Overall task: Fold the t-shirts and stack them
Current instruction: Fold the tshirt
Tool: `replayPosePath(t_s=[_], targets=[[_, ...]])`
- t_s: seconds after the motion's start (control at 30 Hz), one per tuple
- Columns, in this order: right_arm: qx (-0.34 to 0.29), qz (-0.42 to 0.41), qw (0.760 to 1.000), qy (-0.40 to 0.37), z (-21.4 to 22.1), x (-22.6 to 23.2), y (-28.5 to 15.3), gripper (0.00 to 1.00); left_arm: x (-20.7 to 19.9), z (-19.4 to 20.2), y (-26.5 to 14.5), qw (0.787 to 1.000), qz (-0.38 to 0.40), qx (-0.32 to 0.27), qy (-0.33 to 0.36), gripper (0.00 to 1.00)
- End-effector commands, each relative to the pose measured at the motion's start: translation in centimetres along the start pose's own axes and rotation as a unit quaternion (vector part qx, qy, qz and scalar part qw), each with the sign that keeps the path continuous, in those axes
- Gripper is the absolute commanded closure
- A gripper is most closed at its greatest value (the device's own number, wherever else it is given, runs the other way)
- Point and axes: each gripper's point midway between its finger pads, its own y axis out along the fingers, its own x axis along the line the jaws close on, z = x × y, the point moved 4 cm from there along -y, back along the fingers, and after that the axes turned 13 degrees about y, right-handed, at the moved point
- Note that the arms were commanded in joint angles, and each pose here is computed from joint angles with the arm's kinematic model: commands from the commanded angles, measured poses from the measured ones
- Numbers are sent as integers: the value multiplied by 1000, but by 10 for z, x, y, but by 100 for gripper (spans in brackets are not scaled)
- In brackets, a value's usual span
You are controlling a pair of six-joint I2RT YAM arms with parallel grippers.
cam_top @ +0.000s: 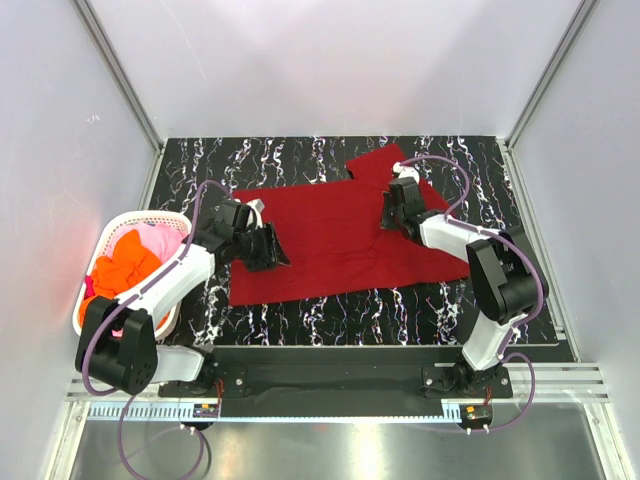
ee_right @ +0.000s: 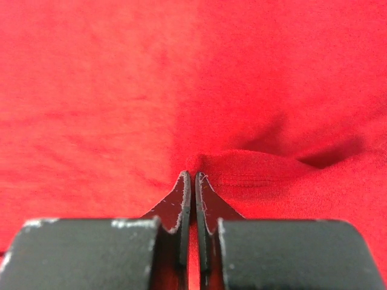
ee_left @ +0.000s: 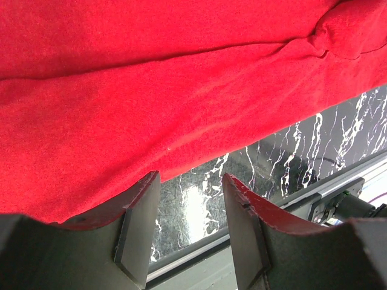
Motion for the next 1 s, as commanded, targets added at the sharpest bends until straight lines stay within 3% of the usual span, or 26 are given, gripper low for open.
replayPosePath(t_s=[0.0, 0.27, 0.43, 0.57, 0.67, 0.8, 0.97], targets=[[-35, -61, 997, 20, -9, 23, 4, 94, -2, -8, 0, 1000, 0, -23, 6, 50], [-42, -117, 992, 27, 3, 29, -1, 91, -2, -10, 6, 1000, -5, -17, 1, 50], [-31, -114, 992, 30, 7, 26, -8, 74, -3, -10, 8, 1000, -5, -14, 5, 49], [-42, -53, 996, 56, -15, 18, -35, 63, -5, -14, 7, 1000, -3, -21, 7, 48], [-31, -1, 998, 49, -31, 14, -48, 61, -15, -27, 6, 999, 25, -38, 22, 47], [29, 49, 998, 18, -39, 4, -50, 56, -36, -55, 8, 994, 71, -68, 40, 39], [84, 30, 996, 26, -56, 0, -40, 52, -65, -88, 21, 985, 132, -101, 51, 37]])
